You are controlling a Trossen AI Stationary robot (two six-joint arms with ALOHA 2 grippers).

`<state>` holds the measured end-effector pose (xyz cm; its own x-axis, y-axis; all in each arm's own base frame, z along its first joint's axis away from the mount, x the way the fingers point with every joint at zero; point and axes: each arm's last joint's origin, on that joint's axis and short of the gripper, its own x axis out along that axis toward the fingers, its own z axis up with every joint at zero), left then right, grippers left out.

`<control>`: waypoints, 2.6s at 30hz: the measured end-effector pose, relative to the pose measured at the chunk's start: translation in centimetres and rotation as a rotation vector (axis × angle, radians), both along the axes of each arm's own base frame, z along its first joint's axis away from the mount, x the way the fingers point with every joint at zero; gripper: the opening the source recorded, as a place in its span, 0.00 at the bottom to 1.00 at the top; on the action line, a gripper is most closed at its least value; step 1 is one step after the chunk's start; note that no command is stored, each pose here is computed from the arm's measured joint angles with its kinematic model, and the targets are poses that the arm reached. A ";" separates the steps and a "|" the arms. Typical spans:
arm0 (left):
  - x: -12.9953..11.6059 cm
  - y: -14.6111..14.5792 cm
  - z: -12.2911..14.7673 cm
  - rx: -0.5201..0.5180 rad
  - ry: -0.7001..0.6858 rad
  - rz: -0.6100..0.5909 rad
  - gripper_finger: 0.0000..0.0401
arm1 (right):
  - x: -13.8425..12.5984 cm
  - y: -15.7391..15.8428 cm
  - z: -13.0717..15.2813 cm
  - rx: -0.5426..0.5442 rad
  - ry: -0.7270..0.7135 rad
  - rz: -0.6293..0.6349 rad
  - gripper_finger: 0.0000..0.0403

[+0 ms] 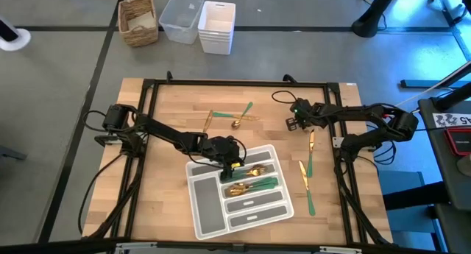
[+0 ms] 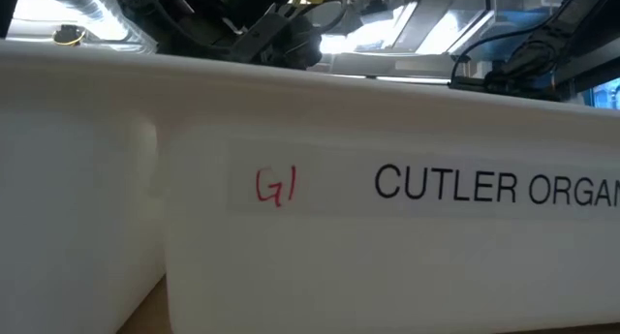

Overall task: Sort silverware
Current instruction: Put the green spoon into the white silverware tray

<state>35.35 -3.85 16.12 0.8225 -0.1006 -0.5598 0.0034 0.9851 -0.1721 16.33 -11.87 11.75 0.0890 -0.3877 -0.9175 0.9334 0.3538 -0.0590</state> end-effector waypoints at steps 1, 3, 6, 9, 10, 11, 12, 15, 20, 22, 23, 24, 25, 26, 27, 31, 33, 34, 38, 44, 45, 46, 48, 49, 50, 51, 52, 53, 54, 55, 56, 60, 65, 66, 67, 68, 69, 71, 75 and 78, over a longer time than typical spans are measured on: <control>0.0 0.0 0.0 0.000 0.000 0.000 0.11 | 0.1 -0.1 0.1 0.000 -0.003 0.004 0.05; 0.0 0.0 0.0 0.000 -0.001 0.000 0.11 | 0.3 -0.2 0.4 0.000 -0.005 0.024 0.03; 0.0 0.0 0.0 0.000 -0.001 0.000 0.11 | 0.7 -0.4 1.1 -0.003 -0.015 0.057 0.01; -0.1 0.0 0.4 -0.001 -0.007 0.001 0.11 | 1.4 -0.7 1.8 0.003 -0.063 0.089 0.02; -0.2 0.1 0.7 -0.002 -0.017 0.003 0.11 | 1.6 -0.8 2.1 0.007 -0.086 0.099 0.01; -0.3 0.2 1.0 -0.002 -0.016 0.004 0.11 | 1.8 -0.9 2.3 0.016 -0.098 0.116 0.01; -0.4 0.3 1.4 -0.002 -0.021 0.007 0.11 | 1.9 -0.8 2.5 0.027 -0.103 0.135 0.00; -1.0 0.7 2.7 -0.001 -0.030 0.017 0.11 | 2.5 -1.0 3.1 0.060 -0.157 0.164 0.01; -2.3 1.6 4.9 0.000 -0.032 0.039 0.11 | 3.3 -1.2 4.0 0.104 -0.249 0.231 0.00; -2.8 1.9 5.6 0.000 -0.028 0.048 0.11 | 3.7 -1.3 4.4 0.120 -0.288 0.254 0.00; -3.2 2.0 6.0 0.001 -0.020 0.051 0.11 | 3.9 -1.3 4.7 0.129 -0.305 0.271 0.00; -3.4 2.2 6.2 0.003 -0.015 0.055 0.11 | 4.1 -1.4 4.9 0.140 -0.324 0.294 0.00; -3.7 2.4 6.6 0.010 -0.014 0.055 0.11 | 4.3 -1.4 5.2 0.155 -0.351 0.312 0.00; -4.1 2.5 6.8 0.018 0.000 0.053 0.11 | 4.5 -1.4 5.5 0.167 -0.383 0.332 0.00; -4.4 2.6 7.0 0.022 0.011 0.055 0.11 | 4.9 -1.3 5.8 0.181 -0.417 0.357 0.00; -5.5 3.4 7.4 0.026 0.072 0.077 0.11 | 6.6 -0.3 7.1 0.216 -0.535 0.492 0.00; -5.9 3.8 7.5 0.027 0.100 0.091 0.11 | 7.6 0.8 7.8 0.227 -0.579 0.571 0.00; -6.1 4.0 7.4 0.027 0.117 0.099 0.11 | 8.1 1.4 8.1 0.220 -0.593 0.606 0.00; -6.3 5.3 7.1 0.026 0.147 0.141 0.11 | 10.0 4.4 9.0 0.166 -0.643 0.739 0.00; -6.6 7.4 7.0 0.020 0.164 0.214 0.11 | 11.5 9.3 9.4 0.052 -0.634 0.864 0.00; -6.6 7.8 7.0 0.020 0.165 0.227 0.11 | 11.7 10.0 9.4 0.028 -0.624 0.873 0.00; -6.7 8.1 7.0 0.023 0.166 0.236 0.11 | 11.8 10.7 9.3 0.007 -0.611 0.889 0.00; -6.8 8.9 7.0 0.034 0.169 0.251 0.11 | 12.1 11.9 8.8 -0.027 -0.582 0.931 0.00; -6.9 9.3 7.0 0.036 0.169 0.264 0.11 | 12.3 12.5 8.6 -0.040 -0.572 0.953 0.00; -6.9 9.6 7.0 0.037 0.168 0.276 0.11 | 12.5 13.0 8.2 -0.046 -0.562 0.969 0.00; -7.0 10.0 7.0 0.036 0.168 0.288 0.11 | 12.7 13.5 7.9 -0.053 -0.557 0.987 0.00; -7.1 10.4 7.0 0.035 0.168 0.302 0.11 | 13.0 14.0 7.6 -0.060 -0.554 1.011 0.00; -7.2 10.7 7.0 0.033 0.168 0.314 0.11 | 13.2 14.5 7.2 -0.065 -0.554 1.039 0.00; -7.2 11.0 7.0 0.032 0.168 0.324 0.11 | 13.5 14.9 6.8 -0.073 -0.554 1.067 0.00; -7.3 11.3 7.0 0.031 0.168 0.334 0.11 | 13.7 15.4 6.5 -0.082 -0.553 1.097 0.00; -7.4 11.5 7.0 0.030 0.169 0.343 0.11 | 13.9 15.7 6.2 -0.091 -0.552 1.124 0.00; -7.5 12.1 7.0 0.028 0.168 0.364 0.11 | 14.4 16.9 5.2 -0.111 -0.538 1.202 0.00; -7.5 12.2 7.0 0.027 0.168 0.366 0.11 | 14.6 17.2 4.2 -0.096 -0.504 1.218 0.00; -7.5 12.2 7.0 0.027 0.168 0.366 0.11 | 14.6 17.2 4.0 -0.093 -0.497 1.216 0.00; -7.5 12.1 7.0 0.027 0.168 0.365 0.11 | 14.6 17.2 3.7 -0.089 -0.488 1.216 0.01; -7.5 12.1 7.0 0.027 0.168 0.364 0.11 | 14.7 17.2 3.6 -0.087 -0.482 1.216 0.01; -7.5 12.0 7.0 0.028 0.167 0.362 0.11 | 14.7 17.2 3.4 -0.087 -0.474 1.217 0.02; -7.5 11.9 6.9 0.027 0.170 0.358 0.11 | 14.7 17.1 3.1 -0.091 -0.460 1.218 0.04; -7.7 11.8 6.5 0.026 0.184 0.356 0.11 | 14.8 17.2 2.8 -0.088 -0.450 1.220 0.07; -7.8 11.8 6.3 0.025 0.191 0.356 0.11 | 14.8 17.2 2.9 -0.089 -0.452 1.220 0.11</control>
<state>27.60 7.98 22.40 0.6844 0.1877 -0.7045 -0.3689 0.9226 -0.1125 31.10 5.28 14.60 0.7166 0.1038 -0.6897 -0.0413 0.9934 0.1066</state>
